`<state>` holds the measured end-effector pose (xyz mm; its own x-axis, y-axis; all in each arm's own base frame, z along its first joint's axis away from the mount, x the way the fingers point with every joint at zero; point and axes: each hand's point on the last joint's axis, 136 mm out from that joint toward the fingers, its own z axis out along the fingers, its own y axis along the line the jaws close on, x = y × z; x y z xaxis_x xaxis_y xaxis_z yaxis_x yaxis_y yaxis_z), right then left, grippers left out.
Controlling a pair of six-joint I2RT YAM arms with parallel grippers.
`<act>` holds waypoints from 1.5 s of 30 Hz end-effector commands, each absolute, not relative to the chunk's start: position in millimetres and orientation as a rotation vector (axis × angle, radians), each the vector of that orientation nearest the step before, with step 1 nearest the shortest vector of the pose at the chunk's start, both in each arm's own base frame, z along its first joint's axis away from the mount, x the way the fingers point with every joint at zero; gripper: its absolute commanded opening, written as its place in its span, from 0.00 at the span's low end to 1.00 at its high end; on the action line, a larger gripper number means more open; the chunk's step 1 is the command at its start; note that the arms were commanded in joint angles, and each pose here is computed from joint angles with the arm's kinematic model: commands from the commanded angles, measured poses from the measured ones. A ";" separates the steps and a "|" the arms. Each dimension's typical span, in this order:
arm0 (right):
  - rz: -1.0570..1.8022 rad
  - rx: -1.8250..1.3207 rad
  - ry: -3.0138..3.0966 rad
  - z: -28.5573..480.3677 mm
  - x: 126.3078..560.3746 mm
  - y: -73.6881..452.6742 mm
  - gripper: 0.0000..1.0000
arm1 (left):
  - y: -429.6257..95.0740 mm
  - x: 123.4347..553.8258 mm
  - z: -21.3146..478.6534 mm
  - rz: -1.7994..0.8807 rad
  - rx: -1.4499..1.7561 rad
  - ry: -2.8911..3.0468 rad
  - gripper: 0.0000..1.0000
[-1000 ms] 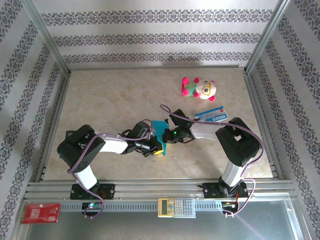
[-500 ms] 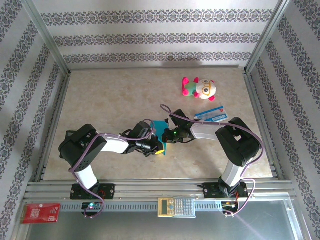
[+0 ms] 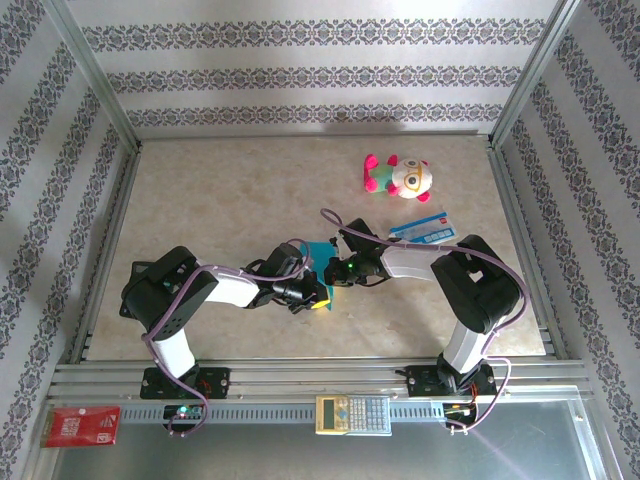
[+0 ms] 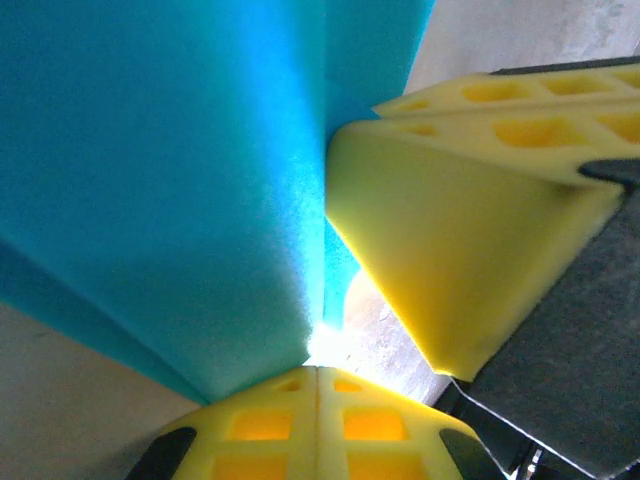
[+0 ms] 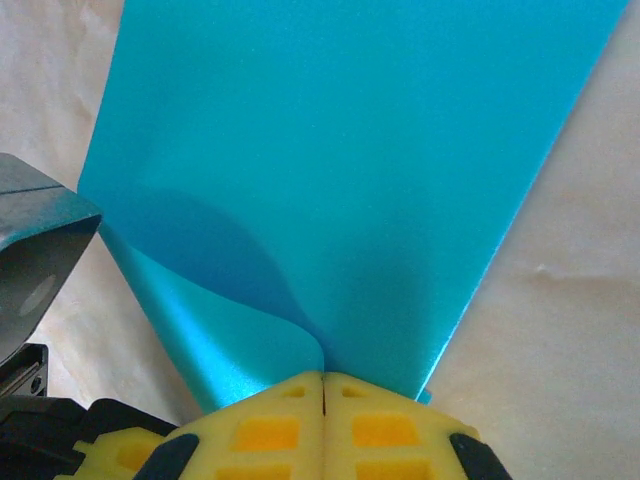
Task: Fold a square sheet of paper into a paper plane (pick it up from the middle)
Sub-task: Third fold the triangle at the center of the table.
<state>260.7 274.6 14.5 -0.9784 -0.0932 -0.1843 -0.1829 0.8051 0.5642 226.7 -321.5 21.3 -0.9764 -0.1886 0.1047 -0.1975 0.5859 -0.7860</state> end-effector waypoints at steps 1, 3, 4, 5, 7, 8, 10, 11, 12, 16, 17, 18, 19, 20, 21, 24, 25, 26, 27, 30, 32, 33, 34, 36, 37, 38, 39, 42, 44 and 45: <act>0.769 -0.193 2.956 -4.9 249.1 251.4 0.03 | -327.8 227.8 20.8 1.401 0.326 -2.793 0.02; 0.790 -0.208 2.944 0.9 251.8 253.5 0.05 | -326.0 225.7 18.5 1.390 0.330 -2.792 0.02; 0.798 -0.213 2.933 4.5 254.6 254.8 0.05 | -325.6 225.4 18.3 1.388 0.331 -2.793 0.02; 0.805 -0.222 2.928 6.9 256.0 255.9 0.05 | -324.9 224.8 18.2 1.385 0.332 -2.793 0.02; 0.822 -0.234 2.918 11.2 258.4 258.8 0.05 | -324.8 224.9 18.7 1.383 0.329 -2.794 0.02; 0.828 -0.238 2.914 12.5 259.9 259.7 0.05 | -324.5 224.1 18.1 1.379 0.325 -2.795 0.02; 0.840 -0.244 2.910 14.2 261.7 262.5 0.05 | -325.2 224.9 19.6 1.383 0.322 -2.796 0.02; 0.841 -0.246 2.910 14.1 262.6 263.0 0.05 | -325.1 224.6 19.2 1.379 0.321 -2.796 0.02; 0.842 -0.252 2.912 14.3 262.7 263.9 0.05 | -325.2 224.7 19.4 1.378 0.319 -2.796 0.02; 0.836 -0.259 2.913 13.7 266.3 265.2 0.05 | -327.6 225.2 22.3 1.387 0.303 -2.791 0.02; 0.835 -0.257 2.915 13.3 267.0 264.9 0.05 | -327.8 225.0 22.5 1.387 0.298 -2.790 0.02; 0.834 -0.262 2.914 13.4 268.0 265.2 0.05 | -328.0 224.9 22.7 1.385 0.295 -2.789 0.03; 0.832 -0.261 2.913 13.7 269.4 265.2 0.05 | -328.4 224.6 23.0 1.384 0.292 -2.788 0.03; 0.833 -0.260 2.913 13.9 270.3 265.2 0.05 | -328.0 224.4 22.3 1.382 0.291 -2.788 0.03; 0.836 -0.261 2.911 14.4 271.7 265.6 0.05 | -328.3 224.2 22.5 1.383 0.290 -2.786 0.03; 0.845 -0.262 2.906 17.2 274.3 266.9 0.04 | -328.9 224.3 22.7 1.381 0.284 -2.785 0.03; 0.845 -0.265 2.904 18.3 274.9 267.0 0.05 | -329.0 224.2 22.5 1.380 0.284 -2.785 0.04; 0.845 -0.266 2.905 18.2 274.9 266.9 0.05 | -328.9 224.4 22.5 1.380 0.283 -2.786 0.04; 0.847 -0.266 2.907 17.5 274.8 266.9 0.05 | -328.7 223.9 21.6 1.376 0.280 -2.787 0.04; 0.840 -0.268 2.923 12.1 273.2 266.1 0.05 | -330.3 224.6 22.6 1.382 0.273 -2.783 0.04; 0.832 -0.266 2.942 5.4 270.5 264.6 0.05 | -332.7 226.0 25.6 1.395 0.260 -2.779 0.05; 0.828 -0.266 2.952 2.0 268.8 263.8 0.05 | -334.2 226.7 28.1 1.406 0.254 -2.776 0.06; 0.817 -0.263 2.961 -1.3 267.6 262.3 0.05 | -336.0 228.6 31.8 1.427 0.253 -2.773 0.07; 0.797 -0.260 2.978 -7.4 264.3 258.5 0.05 | -339.9 230.6 39.0 1.467 0.244 -2.765 0.08; 0.790 -0.261 2.985 -9.8 262.8 256.8 0.04 | -341.6 231.3 42.0 1.482 0.237 -2.760 0.08; 0.785 -0.258 2.991 -11.8 261.5 255.6 0.04 | -342.9 231.0 43.8 1.490 0.232 -2.758 0.09; 0.785 -0.257 2.995 -12.7 260.3 255.0 0.04 | -343.8 230.7 44.5 1.491 0.226 -2.759 0.08; 0.784 -0.247 3.004 -14.8 258.2 253.9 0.04 | -342.7 229.4 38.9 1.461 0.229 -2.768 0.09; 0.784 -0.247 3.001 -14.9 257.8 253.7 0.04 | -339.6 226.2 29.6 1.407 0.235 -2.780 0.07; 0.782 -0.243 3.003 -15.2 257.6 253.1 0.04 | -338.1 225.1 25.4 1.384 0.237 -2.788 0.06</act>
